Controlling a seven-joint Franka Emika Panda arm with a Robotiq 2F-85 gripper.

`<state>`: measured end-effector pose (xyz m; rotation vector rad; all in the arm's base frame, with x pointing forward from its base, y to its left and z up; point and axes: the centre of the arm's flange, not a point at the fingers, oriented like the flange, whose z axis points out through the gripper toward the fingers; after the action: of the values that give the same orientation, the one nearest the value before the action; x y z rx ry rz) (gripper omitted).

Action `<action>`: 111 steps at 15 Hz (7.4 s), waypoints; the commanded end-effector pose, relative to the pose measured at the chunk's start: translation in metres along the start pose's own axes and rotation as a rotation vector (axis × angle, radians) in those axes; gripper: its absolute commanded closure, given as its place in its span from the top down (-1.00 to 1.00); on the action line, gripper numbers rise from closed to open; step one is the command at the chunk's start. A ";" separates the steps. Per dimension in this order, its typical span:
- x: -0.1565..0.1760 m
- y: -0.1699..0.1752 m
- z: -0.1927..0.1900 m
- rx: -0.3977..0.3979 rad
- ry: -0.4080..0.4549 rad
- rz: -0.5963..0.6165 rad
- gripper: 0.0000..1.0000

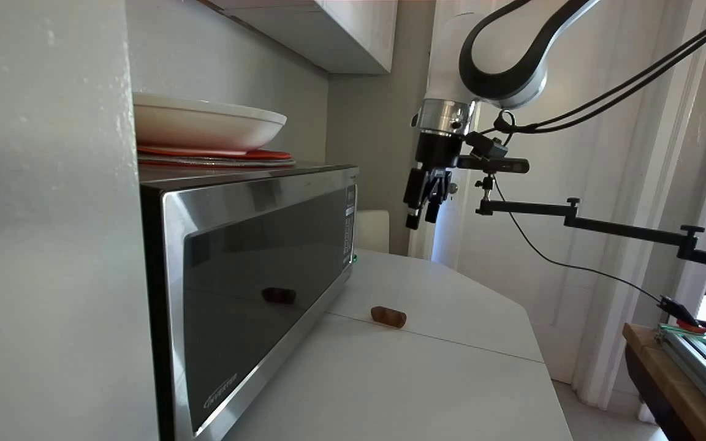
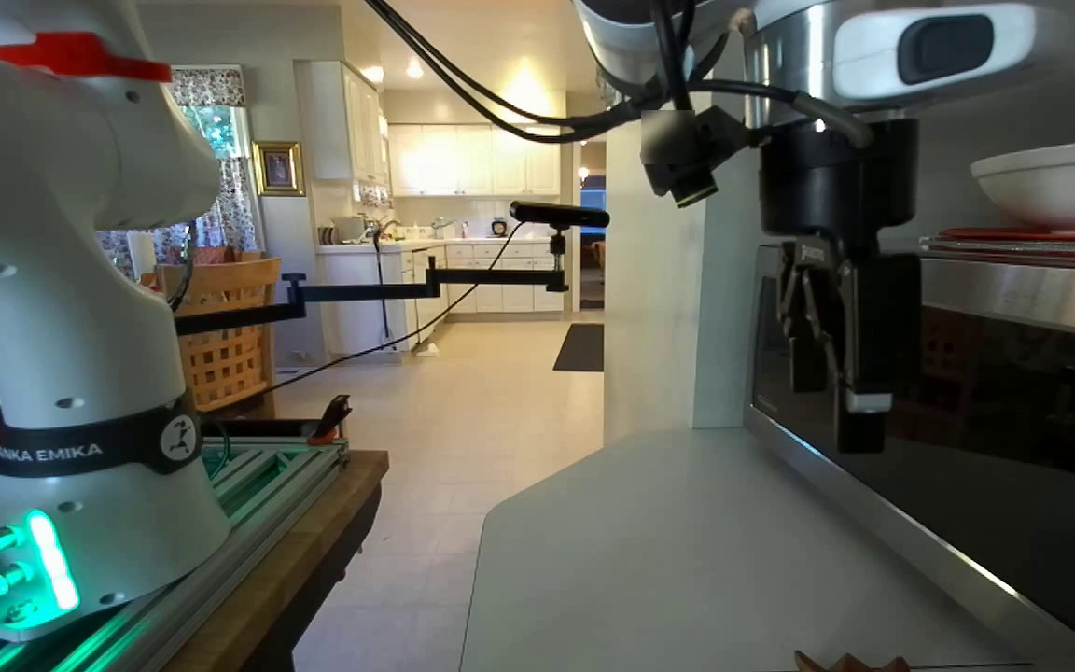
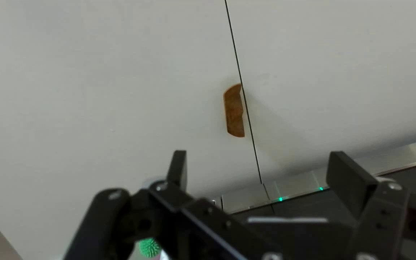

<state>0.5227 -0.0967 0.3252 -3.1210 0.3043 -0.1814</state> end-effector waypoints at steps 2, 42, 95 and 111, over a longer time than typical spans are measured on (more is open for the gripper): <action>0.011 -0.003 0.026 0.006 -0.043 -0.020 1.00; 0.052 -0.011 0.179 -0.019 -0.141 -0.057 1.00; -0.029 -0.031 -0.012 -0.064 -0.259 -0.204 -0.86; 0.028 0.023 -0.168 0.128 0.014 -0.100 -0.86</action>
<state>0.5072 -0.1151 0.4801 -3.0711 0.1267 -0.1873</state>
